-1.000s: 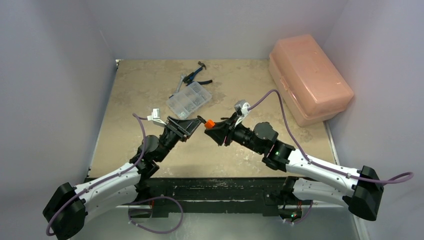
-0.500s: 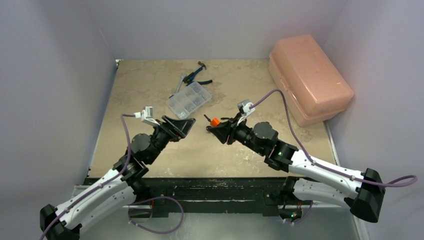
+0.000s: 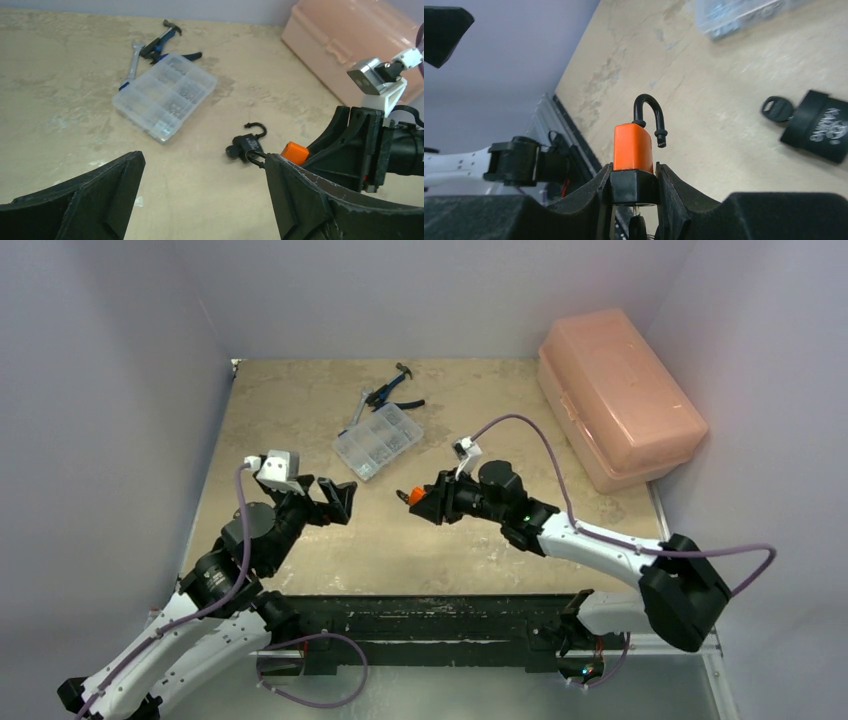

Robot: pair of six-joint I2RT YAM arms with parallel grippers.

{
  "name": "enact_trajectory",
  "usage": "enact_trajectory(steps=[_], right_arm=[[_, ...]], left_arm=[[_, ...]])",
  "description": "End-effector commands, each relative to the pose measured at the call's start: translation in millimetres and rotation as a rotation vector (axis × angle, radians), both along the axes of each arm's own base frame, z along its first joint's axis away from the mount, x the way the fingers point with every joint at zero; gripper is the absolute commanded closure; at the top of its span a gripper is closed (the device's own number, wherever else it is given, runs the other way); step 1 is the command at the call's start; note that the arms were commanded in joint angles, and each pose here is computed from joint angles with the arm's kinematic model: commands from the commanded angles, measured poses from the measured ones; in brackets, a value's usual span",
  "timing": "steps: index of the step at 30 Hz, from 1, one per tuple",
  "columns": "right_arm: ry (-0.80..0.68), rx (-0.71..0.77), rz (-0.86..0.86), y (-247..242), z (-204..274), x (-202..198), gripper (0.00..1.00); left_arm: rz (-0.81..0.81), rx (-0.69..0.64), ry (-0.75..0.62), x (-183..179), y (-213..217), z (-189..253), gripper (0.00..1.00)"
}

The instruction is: Unlock with the key

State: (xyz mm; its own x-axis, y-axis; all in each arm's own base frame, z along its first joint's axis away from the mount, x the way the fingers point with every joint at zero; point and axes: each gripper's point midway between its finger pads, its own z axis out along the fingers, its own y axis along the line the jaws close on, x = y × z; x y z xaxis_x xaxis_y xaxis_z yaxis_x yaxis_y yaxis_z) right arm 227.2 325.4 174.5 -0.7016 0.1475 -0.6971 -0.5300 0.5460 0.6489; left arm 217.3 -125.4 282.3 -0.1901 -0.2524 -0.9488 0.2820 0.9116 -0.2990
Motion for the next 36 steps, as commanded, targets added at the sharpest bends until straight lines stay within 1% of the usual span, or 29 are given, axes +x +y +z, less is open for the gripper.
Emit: enact_trajectory(steps=[1,6,12,18,24,28,36], right_arm=[[0.001,0.228,0.141,38,50,-8,1.00],[0.101,0.311,0.205,68,41,-1,1.00],[0.236,0.434,0.257,99,28,7,1.00],[0.324,0.474,0.275,125,8,19,1.00],[0.376,0.428,0.253,142,-21,27,1.00],[0.378,0.362,0.217,146,-46,31,1.00],[0.433,0.238,0.140,147,-96,40,1.00]], left_arm=[[0.043,0.148,-0.001,1,18,-8,0.01],[0.086,0.153,-0.022,2,27,-3,0.01],[0.093,0.138,-0.030,-1,31,-1,0.01],[0.089,0.142,-0.027,0,30,-2,0.01],[0.087,0.146,-0.026,0,29,-2,0.01],[0.087,0.147,-0.027,1,30,-2,0.01],[0.081,0.151,-0.025,2,29,-3,0.01]])
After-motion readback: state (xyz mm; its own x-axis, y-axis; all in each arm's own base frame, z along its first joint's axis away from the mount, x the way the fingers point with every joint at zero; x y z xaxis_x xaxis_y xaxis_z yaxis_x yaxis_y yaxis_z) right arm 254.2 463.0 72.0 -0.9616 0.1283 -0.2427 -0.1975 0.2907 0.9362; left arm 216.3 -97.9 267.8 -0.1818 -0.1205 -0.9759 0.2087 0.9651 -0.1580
